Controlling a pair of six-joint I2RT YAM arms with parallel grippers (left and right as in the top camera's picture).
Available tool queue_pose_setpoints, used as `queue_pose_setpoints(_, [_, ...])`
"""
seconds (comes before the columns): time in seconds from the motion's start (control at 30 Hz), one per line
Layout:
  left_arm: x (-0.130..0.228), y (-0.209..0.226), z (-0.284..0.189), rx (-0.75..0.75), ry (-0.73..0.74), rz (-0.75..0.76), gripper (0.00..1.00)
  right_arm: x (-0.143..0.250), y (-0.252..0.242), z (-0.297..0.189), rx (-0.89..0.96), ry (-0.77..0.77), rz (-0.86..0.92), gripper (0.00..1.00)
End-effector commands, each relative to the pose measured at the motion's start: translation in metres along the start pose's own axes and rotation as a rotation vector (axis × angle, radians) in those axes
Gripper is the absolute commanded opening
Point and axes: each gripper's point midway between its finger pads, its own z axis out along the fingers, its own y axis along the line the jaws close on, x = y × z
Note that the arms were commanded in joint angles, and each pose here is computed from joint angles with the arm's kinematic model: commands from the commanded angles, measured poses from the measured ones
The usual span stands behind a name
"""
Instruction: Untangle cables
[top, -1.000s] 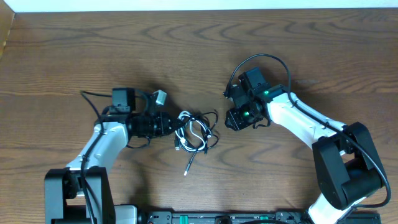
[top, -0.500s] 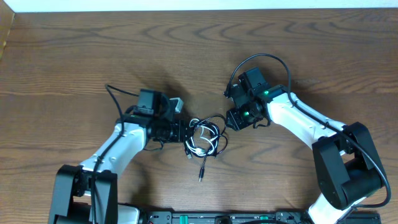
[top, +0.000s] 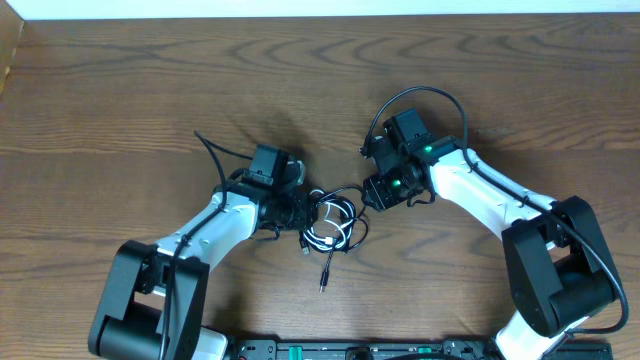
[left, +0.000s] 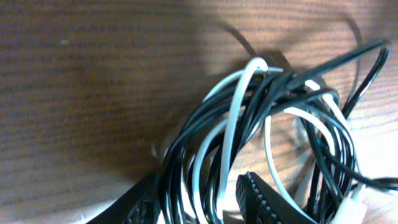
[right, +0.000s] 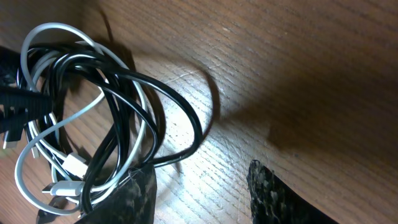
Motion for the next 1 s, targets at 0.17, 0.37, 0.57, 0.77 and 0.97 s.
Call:
queue_pose_setpoints(0.17, [0.015, 0.023, 0.020, -0.084, 0.049, -0.117, 0.19, 0.003, 0.000, -0.001, 0.008, 0.002, 0.032, 0.48])
queue_pose_setpoints(0.37, [0.014, 0.024, 0.021, -0.088, 0.042, -0.115, 0.19, 0.005, 0.000, -0.001, 0.008, 0.011, 0.035, 0.48])
queue_pose_setpoints(0.57, [0.018, 0.032, 0.025, -0.137, 0.054, -0.128, 0.19, 0.006, 0.000, -0.001, 0.008, 0.016, 0.037, 0.49])
queue_pose_setpoints(0.77, [0.020, 0.024, 0.031, -0.153, 0.050, -0.078, 0.08, 0.011, -0.001, 0.002, 0.008, 0.026, 0.038, 0.54])
queue_pose_setpoints(0.97, [0.019, 0.016, 0.033, -0.139, 0.039, -0.040, 0.08, 0.015, -0.004, 0.012, 0.033, 0.005, 0.005, 0.55])
